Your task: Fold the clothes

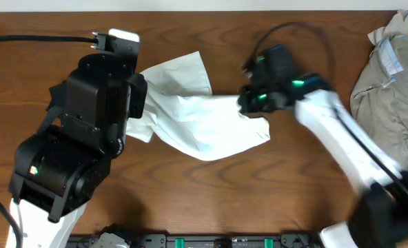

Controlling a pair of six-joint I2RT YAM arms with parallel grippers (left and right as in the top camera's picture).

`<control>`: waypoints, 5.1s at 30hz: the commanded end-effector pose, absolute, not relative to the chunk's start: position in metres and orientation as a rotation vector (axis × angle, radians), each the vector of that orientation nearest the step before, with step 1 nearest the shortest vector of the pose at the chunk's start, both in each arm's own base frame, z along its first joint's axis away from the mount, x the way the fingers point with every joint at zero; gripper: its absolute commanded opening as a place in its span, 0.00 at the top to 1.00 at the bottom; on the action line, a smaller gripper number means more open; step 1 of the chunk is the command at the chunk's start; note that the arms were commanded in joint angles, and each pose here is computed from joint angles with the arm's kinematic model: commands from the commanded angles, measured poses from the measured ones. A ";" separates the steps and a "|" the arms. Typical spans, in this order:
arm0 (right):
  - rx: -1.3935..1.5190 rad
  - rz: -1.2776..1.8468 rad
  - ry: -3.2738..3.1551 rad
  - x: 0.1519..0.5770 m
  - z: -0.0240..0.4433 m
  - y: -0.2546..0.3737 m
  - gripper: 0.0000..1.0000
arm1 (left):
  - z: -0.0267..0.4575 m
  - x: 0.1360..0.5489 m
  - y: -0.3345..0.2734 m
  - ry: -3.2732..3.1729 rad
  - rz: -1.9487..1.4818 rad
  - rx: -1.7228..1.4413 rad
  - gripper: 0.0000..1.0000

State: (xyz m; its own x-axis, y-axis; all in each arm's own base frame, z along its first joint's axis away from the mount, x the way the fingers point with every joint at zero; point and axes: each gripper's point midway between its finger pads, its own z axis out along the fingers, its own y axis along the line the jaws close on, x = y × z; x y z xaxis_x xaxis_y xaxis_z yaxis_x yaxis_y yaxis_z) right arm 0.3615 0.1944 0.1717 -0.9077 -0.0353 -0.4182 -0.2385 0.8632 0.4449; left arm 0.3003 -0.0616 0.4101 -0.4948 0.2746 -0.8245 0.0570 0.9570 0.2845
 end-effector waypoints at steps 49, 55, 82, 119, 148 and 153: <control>0.485 0.238 1.721 0.234 0.498 -0.035 0.97 | 0.545 0.208 -0.056 1.711 0.013 0.238 0.93; 0.522 0.235 1.839 0.255 0.470 -0.040 0.99 | 0.534 0.226 -0.068 1.756 0.063 0.273 0.93; -0.512 0.766 2.547 0.335 0.286 0.154 0.57 | 0.552 0.241 -0.091 1.721 0.039 0.317 0.93; -1.327 0.775 2.389 0.283 0.215 0.323 0.53 | 0.574 0.262 -0.036 1.668 0.484 0.039 0.93; -1.117 0.669 2.296 0.275 0.184 0.410 0.41 | 0.582 0.262 -0.035 1.641 0.473 0.013 0.93; -0.954 0.640 2.284 0.295 0.192 0.413 0.36 | 0.582 0.262 -0.035 1.641 0.473 0.013 0.93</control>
State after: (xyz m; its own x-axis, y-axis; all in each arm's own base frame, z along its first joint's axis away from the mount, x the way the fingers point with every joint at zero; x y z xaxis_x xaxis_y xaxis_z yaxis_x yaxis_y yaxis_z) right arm 0.2883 0.4132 0.1891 -0.5330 -0.5340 -0.6564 -0.8040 0.5613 0.1963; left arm 0.2685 -0.0424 0.5734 -0.1559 0.2950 -0.9427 -0.2433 0.9135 0.3261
